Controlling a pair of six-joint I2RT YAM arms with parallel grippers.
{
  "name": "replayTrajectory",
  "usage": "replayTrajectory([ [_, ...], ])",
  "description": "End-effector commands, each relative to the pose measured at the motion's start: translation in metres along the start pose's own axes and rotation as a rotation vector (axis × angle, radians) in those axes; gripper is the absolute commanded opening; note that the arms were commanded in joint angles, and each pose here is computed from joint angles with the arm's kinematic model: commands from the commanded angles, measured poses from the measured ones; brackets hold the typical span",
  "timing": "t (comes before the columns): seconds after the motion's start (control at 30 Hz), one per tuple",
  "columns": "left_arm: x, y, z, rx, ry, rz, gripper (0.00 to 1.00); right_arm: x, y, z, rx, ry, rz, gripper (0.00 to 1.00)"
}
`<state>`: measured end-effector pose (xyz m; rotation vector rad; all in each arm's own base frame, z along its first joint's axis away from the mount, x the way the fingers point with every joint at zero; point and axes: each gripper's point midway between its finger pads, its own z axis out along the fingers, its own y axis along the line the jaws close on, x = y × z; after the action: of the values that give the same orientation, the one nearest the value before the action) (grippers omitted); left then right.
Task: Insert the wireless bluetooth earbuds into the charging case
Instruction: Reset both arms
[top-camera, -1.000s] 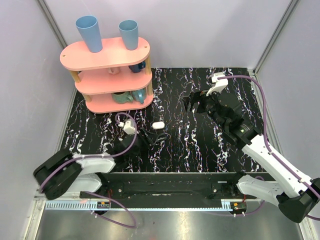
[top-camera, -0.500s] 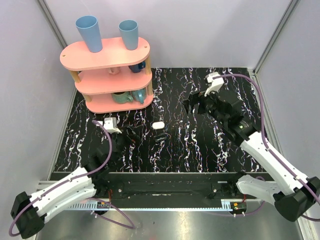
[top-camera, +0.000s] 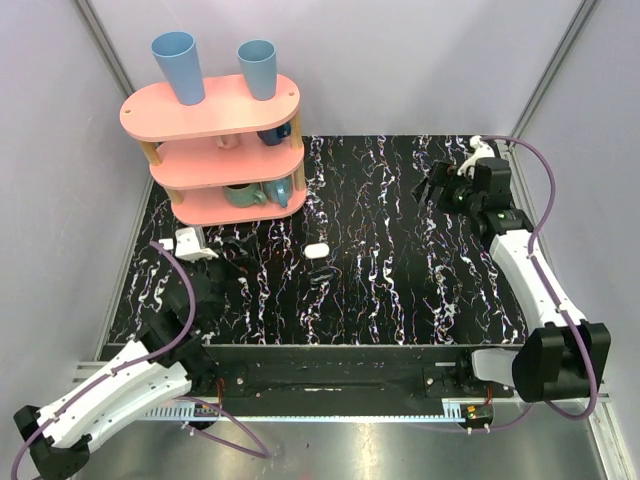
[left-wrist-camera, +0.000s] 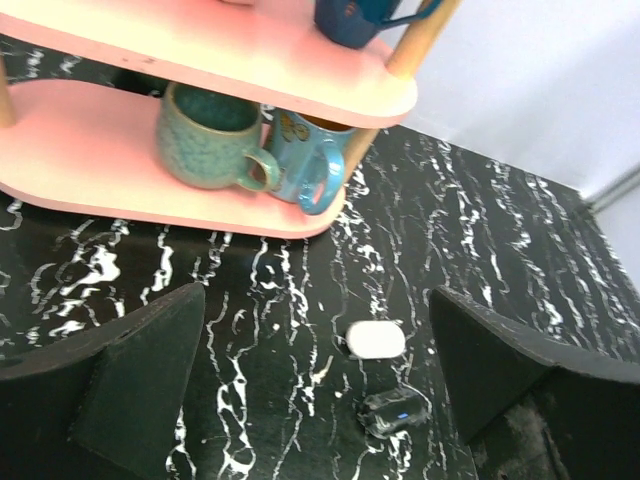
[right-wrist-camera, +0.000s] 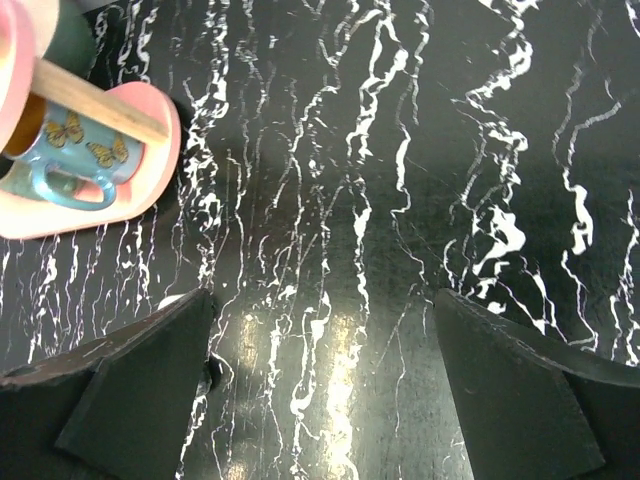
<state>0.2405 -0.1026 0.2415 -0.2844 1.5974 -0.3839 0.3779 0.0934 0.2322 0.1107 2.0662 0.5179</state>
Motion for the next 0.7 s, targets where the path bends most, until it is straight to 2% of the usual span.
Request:
replayTrajectory([
  [0.0, -0.022, 0.014, 0.002, -0.117, -0.018, 0.103, 0.99, 0.003, -0.011, 0.0, 0.009, 0.005, 0.105, 1.0],
  [0.17, -0.027, 0.003, 0.008, -0.092, -0.001, 0.18, 0.99, 0.001, -0.029, -0.007, 0.086, -0.04, 0.134, 1.0],
  [0.3, -0.021, -0.021, 0.011, 0.035, 0.035, 0.246, 0.99, 0.015, -0.069, -0.013, 0.272, -0.101, 0.145, 1.0],
  [0.33, -0.022, -0.027, 0.011, 0.061, 0.042, 0.25, 0.99, 0.01, -0.073, -0.016, 0.291, -0.141, 0.131, 1.0],
  [0.43, -0.025, -0.033, 0.011, 0.084, 0.045, 0.228, 0.99, 0.018, -0.082, -0.012, 0.317, -0.144, 0.124, 1.0],
  [0.67, -0.03, -0.007, 0.022, -0.056, 0.047, 0.185, 0.99, 0.028, -0.095, 0.0, 0.353, -0.145, 0.154, 1.0],
])
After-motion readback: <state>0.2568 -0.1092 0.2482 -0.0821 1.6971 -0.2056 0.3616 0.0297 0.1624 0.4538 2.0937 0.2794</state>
